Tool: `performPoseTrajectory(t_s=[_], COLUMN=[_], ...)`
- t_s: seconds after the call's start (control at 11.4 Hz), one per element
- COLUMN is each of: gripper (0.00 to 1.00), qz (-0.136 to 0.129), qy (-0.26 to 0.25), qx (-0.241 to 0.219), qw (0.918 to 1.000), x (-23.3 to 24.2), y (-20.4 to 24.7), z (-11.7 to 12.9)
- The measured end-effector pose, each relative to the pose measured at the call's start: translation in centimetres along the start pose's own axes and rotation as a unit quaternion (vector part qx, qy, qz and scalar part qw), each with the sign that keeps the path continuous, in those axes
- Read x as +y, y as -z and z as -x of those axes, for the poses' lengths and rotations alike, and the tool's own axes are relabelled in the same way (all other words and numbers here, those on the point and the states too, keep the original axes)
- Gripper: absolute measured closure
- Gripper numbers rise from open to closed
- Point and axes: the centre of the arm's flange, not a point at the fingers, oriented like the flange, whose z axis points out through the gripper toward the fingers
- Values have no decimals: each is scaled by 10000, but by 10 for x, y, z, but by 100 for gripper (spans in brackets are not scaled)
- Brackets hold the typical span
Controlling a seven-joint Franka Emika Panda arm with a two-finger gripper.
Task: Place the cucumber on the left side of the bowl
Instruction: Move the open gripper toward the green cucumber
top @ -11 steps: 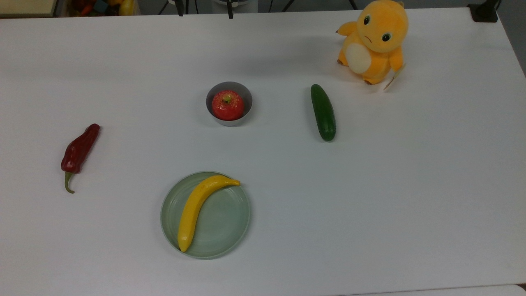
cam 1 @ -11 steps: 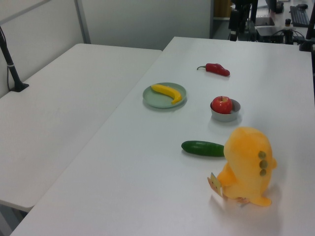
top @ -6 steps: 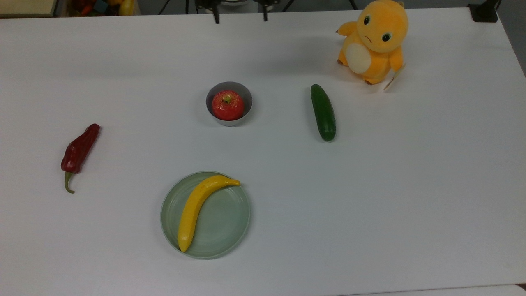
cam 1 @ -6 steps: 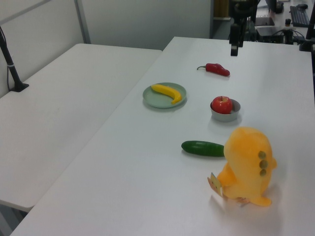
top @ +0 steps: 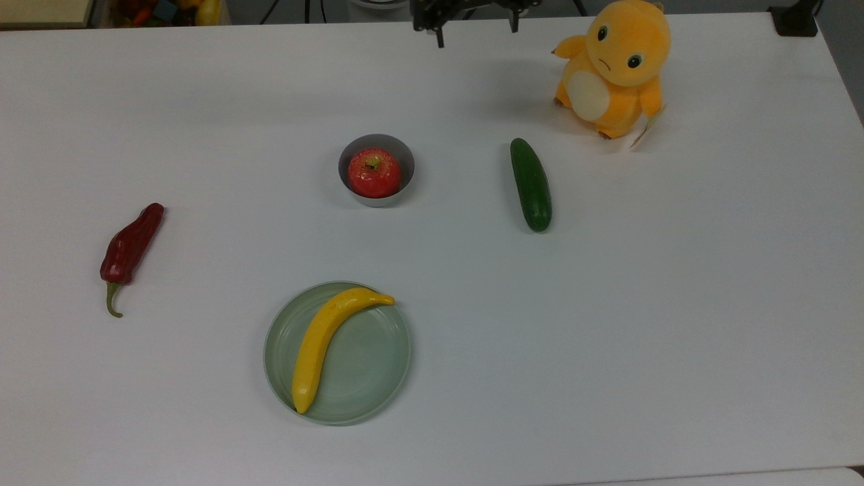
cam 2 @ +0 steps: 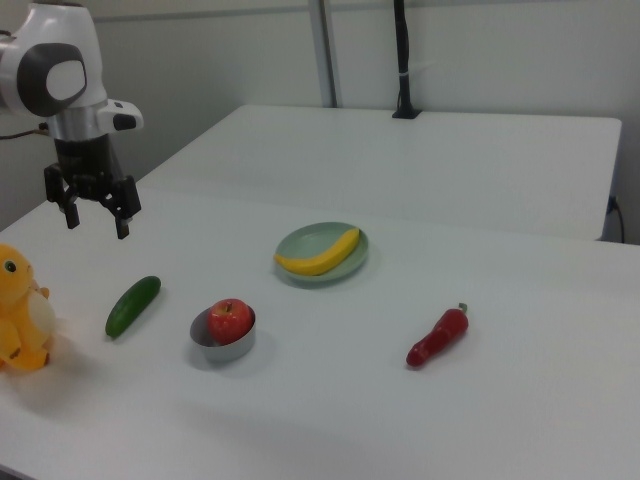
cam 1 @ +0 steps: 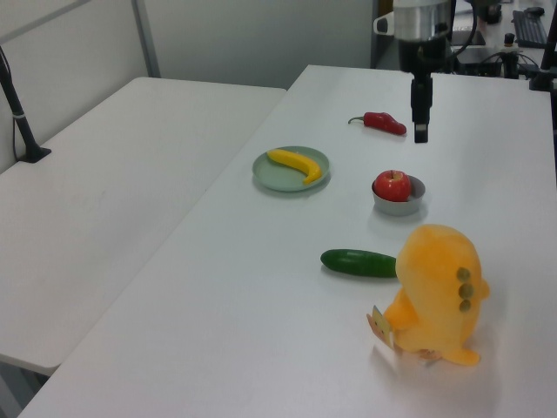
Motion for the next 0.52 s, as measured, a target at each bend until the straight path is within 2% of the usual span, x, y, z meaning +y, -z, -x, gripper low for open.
performPoseTrajectory(t_s=[0.17,0.52], gripper=[0,0], qz=[-29,-56], qy=[138,178], qx=[-59,230], qw=[9999,9996], x=[-15,-21], y=[-23,-66], z=[-8,-21])
